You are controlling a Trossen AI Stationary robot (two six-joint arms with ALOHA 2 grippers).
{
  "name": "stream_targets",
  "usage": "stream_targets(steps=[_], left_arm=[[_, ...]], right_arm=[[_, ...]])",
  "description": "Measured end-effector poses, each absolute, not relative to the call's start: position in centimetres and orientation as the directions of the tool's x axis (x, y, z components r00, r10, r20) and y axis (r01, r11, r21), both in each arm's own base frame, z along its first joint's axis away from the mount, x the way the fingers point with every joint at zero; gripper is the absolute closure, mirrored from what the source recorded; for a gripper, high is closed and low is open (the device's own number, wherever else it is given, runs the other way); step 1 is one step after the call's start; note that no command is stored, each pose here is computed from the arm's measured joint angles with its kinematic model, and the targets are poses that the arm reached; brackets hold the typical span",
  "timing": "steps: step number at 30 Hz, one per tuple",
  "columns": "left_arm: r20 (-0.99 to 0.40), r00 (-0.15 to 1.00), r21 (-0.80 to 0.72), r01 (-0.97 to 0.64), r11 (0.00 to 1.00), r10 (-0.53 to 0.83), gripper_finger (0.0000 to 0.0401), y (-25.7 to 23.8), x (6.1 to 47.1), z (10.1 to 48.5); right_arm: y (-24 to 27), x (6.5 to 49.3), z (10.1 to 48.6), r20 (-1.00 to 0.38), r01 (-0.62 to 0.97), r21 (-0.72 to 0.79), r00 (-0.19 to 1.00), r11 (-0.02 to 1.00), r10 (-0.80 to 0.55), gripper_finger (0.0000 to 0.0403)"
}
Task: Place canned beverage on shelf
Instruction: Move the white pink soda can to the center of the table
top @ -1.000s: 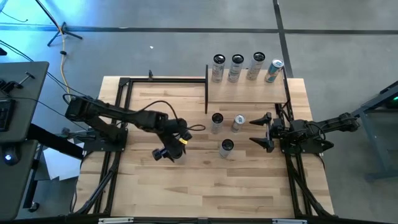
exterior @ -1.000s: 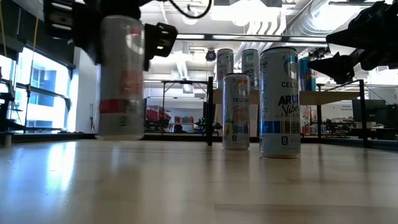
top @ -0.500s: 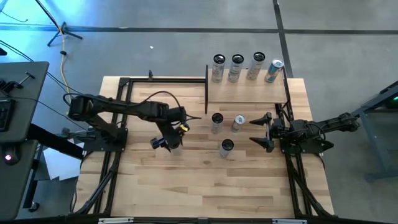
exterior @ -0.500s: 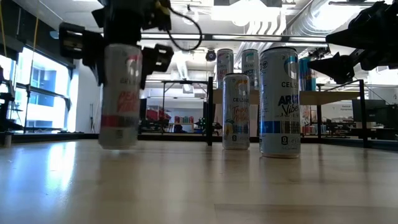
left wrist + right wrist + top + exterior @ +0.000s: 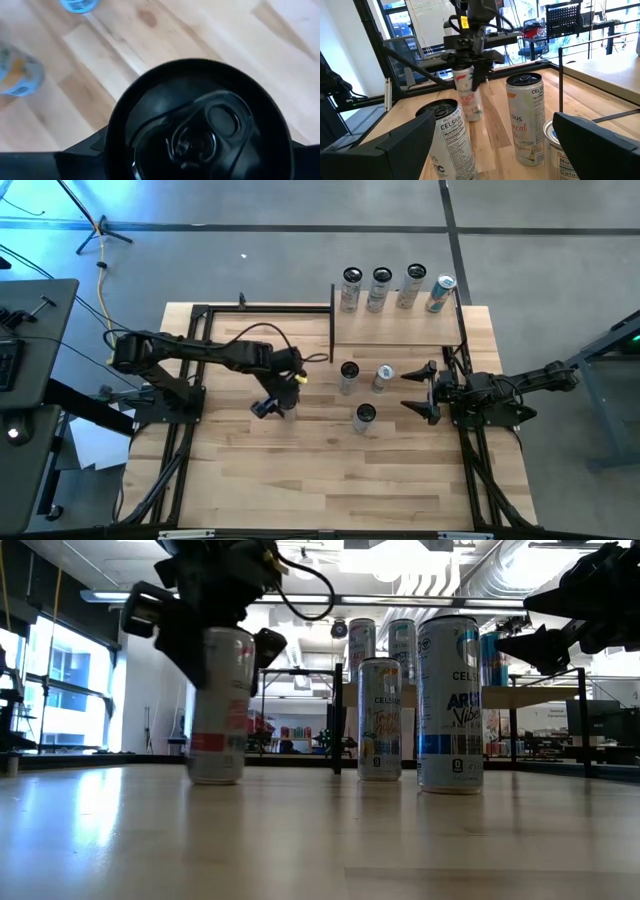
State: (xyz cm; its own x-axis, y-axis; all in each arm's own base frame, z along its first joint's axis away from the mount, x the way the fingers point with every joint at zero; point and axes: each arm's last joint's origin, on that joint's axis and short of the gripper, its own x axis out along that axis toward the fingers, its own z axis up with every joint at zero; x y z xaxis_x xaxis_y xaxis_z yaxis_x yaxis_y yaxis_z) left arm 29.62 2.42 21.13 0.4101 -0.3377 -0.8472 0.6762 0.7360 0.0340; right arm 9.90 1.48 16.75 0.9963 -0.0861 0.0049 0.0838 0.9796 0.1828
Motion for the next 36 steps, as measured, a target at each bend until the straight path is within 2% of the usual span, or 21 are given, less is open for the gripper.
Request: stream_targets(steps=[6,14,24,33,36], left_arm=[[-0.834,0.456,0.109,0.689,0.716,-0.311,0.0153,2.1,30.2,21.2],[-0.829,0.457,0.262,0.825,0.501,-0.321,0.0152,2.3,30.2,21.2],[-0.813,0.480,0.223,0.779,0.586,-0.329,0.0151,1.6,30.5,21.4],[-0.795,0.509,0.250,0.769,0.588,-0.328,0.0151,1.6,30.8,21.5],[-0.813,0.476,0.214,0.780,0.588,-0.334,0.0151,1.6,30.5,21.4]], right_arm=[[1.5,9.9,16.8,0.005,0.083,0.183,0.996,0.980,-0.086,0.0014],[1.5,9.9,16.8,0.005,0.080,0.183,0.997,0.980,-0.082,0.0014],[1.5,9.9,16.7,0.005,0.080,0.183,0.997,0.980,-0.082,0.0014],[1.5,9.9,16.8,0.005,0.081,0.183,0.997,0.980,-0.083,0.0014],[1.5,9.9,16.8,0.005,0.081,0.183,0.997,0.980,-0.083,0.0014]])
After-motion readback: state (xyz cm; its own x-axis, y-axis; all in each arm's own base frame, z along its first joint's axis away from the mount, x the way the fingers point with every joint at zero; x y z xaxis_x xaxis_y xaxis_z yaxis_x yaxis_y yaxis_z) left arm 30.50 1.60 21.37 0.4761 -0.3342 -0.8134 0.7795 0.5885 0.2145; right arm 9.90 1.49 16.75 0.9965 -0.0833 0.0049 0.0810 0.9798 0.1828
